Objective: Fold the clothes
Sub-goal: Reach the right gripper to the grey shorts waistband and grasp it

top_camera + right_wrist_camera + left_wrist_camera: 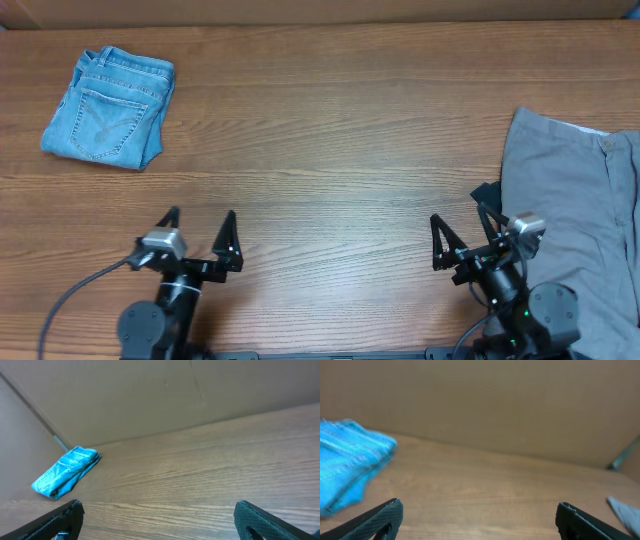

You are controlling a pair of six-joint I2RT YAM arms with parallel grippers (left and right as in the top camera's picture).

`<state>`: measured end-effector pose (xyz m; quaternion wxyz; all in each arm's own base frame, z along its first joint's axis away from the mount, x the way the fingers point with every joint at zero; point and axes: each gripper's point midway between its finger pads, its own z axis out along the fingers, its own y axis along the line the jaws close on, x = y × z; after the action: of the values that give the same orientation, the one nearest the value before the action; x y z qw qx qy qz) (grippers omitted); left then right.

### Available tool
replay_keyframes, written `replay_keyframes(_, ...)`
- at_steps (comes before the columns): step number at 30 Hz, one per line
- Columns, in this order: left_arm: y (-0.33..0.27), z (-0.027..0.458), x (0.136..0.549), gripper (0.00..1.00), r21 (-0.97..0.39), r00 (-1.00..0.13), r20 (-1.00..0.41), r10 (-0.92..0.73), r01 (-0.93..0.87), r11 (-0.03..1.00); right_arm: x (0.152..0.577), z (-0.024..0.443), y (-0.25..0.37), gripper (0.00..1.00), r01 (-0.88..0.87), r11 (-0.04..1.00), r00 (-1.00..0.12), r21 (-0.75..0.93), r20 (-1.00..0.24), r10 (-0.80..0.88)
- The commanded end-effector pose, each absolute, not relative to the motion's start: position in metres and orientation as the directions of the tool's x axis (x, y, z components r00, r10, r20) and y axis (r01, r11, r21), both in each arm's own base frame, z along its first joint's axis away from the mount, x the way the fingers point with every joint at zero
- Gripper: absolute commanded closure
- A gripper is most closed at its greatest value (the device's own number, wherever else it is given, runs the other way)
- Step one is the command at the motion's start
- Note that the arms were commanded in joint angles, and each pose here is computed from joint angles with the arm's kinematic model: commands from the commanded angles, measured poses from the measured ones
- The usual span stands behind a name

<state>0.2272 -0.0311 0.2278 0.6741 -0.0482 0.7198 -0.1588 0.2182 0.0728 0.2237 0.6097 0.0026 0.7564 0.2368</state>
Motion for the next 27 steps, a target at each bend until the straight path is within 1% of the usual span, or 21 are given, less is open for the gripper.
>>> replay_keyframes(1,-0.016,0.267,0.224,0.0,-0.306,-0.098,-0.949,-0.3,0.049,0.951,0.228,0.234,0.071,0.0,-0.228,0.907,-0.359,0.354,-0.897,0.259)
replay_keyframes(2,-0.015,0.271,0.224,0.0,-0.297,-0.128,-0.948,-0.29,0.035,0.954,0.233,0.233,0.072,0.0,-0.206,0.912,-0.415,0.356,-0.875,0.248)
replay_keyframes(3,-0.015,0.277,0.229,0.0,-0.261,-0.203,-0.946,-0.253,0.015,0.965,0.242,0.23,0.073,0.0,-0.17,0.919,-0.494,0.355,-0.838,0.233)
replay_keyframes(4,-0.015,0.277,0.232,0.0,-0.254,-0.253,-0.936,-0.245,0.004,0.967,0.25,0.228,0.074,0.0,-0.146,0.924,-0.55,0.354,-0.805,0.222)
replay_keyframes(6,-0.016,0.278,0.237,0.0,-0.249,-0.337,-0.91,-0.24,-0.018,0.968,0.263,0.227,0.077,0.0,-0.11,0.93,-0.628,0.349,-0.75,0.207)
replay_keyframes(9,-0.018,0.278,0.246,0.0,-0.242,-0.462,-0.856,-0.234,-0.042,0.969,0.285,0.231,0.082,0.0,-0.07,0.938,-0.715,0.34,-0.673,0.19)
replay_keyframes(13,-0.027,0.28,0.265,0.0,-0.251,-0.574,-0.787,-0.226,-0.036,0.967,0.321,0.234,0.088,0.0,-0.028,0.948,-0.798,0.317,-0.578,0.17)
replay_keyframes(15,-0.031,0.277,0.273,0.0,-0.26,-0.604,-0.766,-0.221,-0.024,0.965,0.339,0.232,0.087,0.0,-0.01,0.952,-0.811,0.305,-0.56,0.171)
replay_keyframes(18,-0.046,0.27,0.276,0.0,-0.309,-0.647,-0.731,-0.216,0.032,0.95,0.37,0.223,0.066,0.0,0.106,0.939,-0.804,0.328,-0.527,0.275)
replay_keyframes(20,-0.053,0.267,0.277,0.0,-0.332,-0.666,-0.715,-0.213,0.055,0.942,0.39,0.212,0.037,0.0,0.219,0.915,-0.769,0.338,-0.518,0.375)
replay_keyframes(21,-0.057,0.265,0.278,0.0,-0.346,-0.677,-0.705,-0.211,0.068,0.936,0.405,0.203,0.013,0.0,0.292,0.892,-0.735,0.345,-0.516,0.44)
replay_keyframes(23,-0.06,0.263,0.279,0.0,-0.356,-0.685,-0.697,-0.21,0.077,0.931,0.426,0.187,-0.026,0.02,0.381,0.85,-0.678,0.363,-0.516,0.524)
replay_keyframes(25,-0.06,0.263,0.279,0.0,-0.356,-0.686,-0.697,-0.209,0.077,0.931,0.44,0.173,-0.055,0.08,0.432,0.826,-0.641,0.362,-0.521,0.563)
replay_keyframes(27,-0.06,0.263,0.279,0.0,-0.356,-0.685,-0.697,-0.21,0.077,0.932,0.45,0.153,-0.085,0.09,0.484,0.798,-0.61,0.359,-0.516,0.602)
